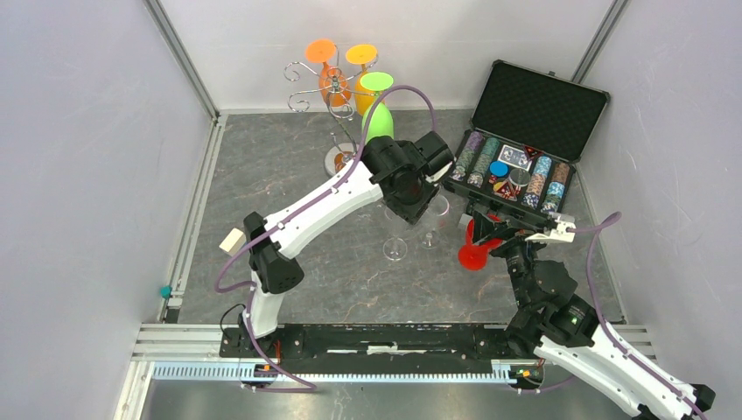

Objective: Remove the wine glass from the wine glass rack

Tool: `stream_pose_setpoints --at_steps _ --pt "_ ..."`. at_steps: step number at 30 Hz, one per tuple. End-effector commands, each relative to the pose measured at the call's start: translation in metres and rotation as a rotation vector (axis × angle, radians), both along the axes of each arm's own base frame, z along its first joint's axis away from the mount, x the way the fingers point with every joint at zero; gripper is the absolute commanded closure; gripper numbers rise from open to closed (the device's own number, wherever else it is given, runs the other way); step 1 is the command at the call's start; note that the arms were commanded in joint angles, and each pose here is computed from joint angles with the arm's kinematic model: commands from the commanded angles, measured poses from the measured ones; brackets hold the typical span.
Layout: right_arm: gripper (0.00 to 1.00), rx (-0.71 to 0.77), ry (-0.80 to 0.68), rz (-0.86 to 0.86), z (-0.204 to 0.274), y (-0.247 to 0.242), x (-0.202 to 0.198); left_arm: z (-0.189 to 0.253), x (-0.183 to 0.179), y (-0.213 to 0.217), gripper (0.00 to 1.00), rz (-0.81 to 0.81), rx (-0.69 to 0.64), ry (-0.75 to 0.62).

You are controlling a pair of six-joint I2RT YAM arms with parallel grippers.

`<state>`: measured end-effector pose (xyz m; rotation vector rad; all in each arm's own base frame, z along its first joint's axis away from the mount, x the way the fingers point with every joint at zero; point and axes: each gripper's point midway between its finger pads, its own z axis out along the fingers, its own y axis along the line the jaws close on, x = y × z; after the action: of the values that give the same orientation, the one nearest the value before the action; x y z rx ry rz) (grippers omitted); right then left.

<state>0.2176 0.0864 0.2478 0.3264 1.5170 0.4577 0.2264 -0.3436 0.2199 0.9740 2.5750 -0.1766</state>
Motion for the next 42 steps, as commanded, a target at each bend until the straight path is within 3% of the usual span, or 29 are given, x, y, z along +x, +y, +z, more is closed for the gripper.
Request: stream_pose_setpoints --at_steps 1,8,9,10,18,22,26,33,42 --pt "0.04 0.008 -0.006 -0.004 0.003 -0.001 0.000 0.034 0.007 -0.005 0.48 -0.046 -0.067 -0.080" --pt "0.02 -0.017 -0.026 0.089 0.023 0.016 -0.002 0.087 0.013 0.003 0.24 -0.043 -0.202 -0.209" --pt "0.02 -0.027 -0.030 0.110 0.027 0.021 -0.002 0.095 0.019 0.005 0.16 -0.026 -0.218 -0.258" --pt "0.02 -0.037 -0.035 0.129 0.031 0.025 -0.002 0.105 0.024 0.011 0.01 -0.006 -0.236 -0.311" --pt "0.02 -0.166 -0.025 0.274 0.073 0.074 0.012 0.161 0.054 0.075 0.00 0.240 -0.397 -0.702" --pt "0.02 -0.257 0.004 0.363 0.097 0.112 0.028 0.171 0.055 0.118 0.00 0.388 -0.505 -0.779" --pt "0.02 -0.249 0.024 0.427 0.119 0.145 0.056 0.162 0.052 0.163 0.00 0.524 -0.546 -0.809" --pt "0.04 0.036 0.010 0.567 0.161 0.175 0.116 0.138 0.038 0.202 0.00 0.635 -0.605 -0.851" --pt "0.08 0.397 0.009 0.572 0.187 0.189 0.187 0.117 0.021 0.221 0.00 0.681 -0.639 -0.842"
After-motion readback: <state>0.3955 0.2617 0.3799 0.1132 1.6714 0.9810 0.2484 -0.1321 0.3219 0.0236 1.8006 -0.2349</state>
